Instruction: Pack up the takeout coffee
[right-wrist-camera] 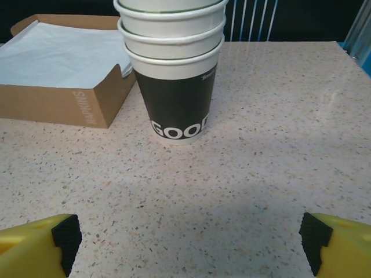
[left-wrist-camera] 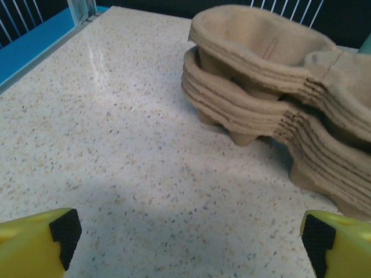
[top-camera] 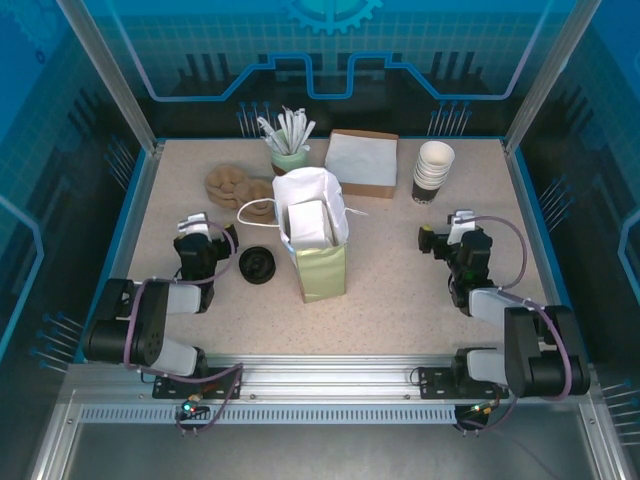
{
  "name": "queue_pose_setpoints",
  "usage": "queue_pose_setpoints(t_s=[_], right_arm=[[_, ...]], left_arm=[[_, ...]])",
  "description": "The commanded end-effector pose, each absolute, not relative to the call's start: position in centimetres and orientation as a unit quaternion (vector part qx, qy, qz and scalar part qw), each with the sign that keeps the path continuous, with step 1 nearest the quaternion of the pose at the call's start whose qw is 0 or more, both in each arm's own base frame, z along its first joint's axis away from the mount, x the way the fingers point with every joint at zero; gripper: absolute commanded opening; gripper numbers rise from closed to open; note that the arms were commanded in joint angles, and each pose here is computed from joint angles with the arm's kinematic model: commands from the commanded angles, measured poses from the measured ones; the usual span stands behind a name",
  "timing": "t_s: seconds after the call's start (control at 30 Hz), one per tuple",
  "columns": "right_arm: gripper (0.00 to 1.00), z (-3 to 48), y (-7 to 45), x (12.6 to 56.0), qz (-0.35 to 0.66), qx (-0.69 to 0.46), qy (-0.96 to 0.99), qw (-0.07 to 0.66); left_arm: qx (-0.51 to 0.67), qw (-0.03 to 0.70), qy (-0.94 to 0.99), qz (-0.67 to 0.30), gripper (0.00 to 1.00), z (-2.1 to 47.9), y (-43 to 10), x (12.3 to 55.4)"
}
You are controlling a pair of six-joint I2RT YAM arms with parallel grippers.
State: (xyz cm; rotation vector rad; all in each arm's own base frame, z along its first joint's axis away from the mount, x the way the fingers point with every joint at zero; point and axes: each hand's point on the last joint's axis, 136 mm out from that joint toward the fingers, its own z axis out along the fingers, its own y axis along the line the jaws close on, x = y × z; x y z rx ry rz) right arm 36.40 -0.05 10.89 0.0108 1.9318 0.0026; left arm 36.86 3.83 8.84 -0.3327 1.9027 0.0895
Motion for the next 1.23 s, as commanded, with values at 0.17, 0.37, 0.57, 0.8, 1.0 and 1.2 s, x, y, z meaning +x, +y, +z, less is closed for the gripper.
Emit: queue_pose_setpoints(t_s=[0.17, 0.37, 0.57, 0.8, 1.0, 1.2], right_arm=[[1.00, 9.9, 2.0, 39.2, 0.012, -0.043, 0.814, 0.579], [1.00, 9.4, 3.2, 39.7, 0.012, -0.070, 0.831, 0.552], [1.00, 9.4, 3.2, 39.7, 0.014, -0.070, 0.831, 0.551], [1.00, 9.4, 3.2, 39.7, 0.014, -0.070, 0.831, 0.551], [1.00, 9.4, 3.1, 39.7, 0.013, -0.069, 0.831, 0.551], [1.00, 9.4, 3.1, 39.7, 0.013, -0.070, 0.831, 0.551]], left_arm=[[-0.084, 0.584, 0.807, -0.008, 0.99, 9.9, 1.6, 39.4], [-0.074, 0.585, 0.807, -0.011, 0.99, 9.5, 1.3, 39.4], [-0.073, 0.585, 0.808, -0.009, 0.99, 9.5, 1.2, 39.4], [-0.073, 0.586, 0.807, -0.009, 0.99, 9.6, 1.2, 39.4], [-0.073, 0.584, 0.809, -0.009, 0.99, 9.5, 1.2, 39.4], [-0.073, 0.585, 0.808, -0.009, 0.99, 9.5, 1.2, 39.4]])
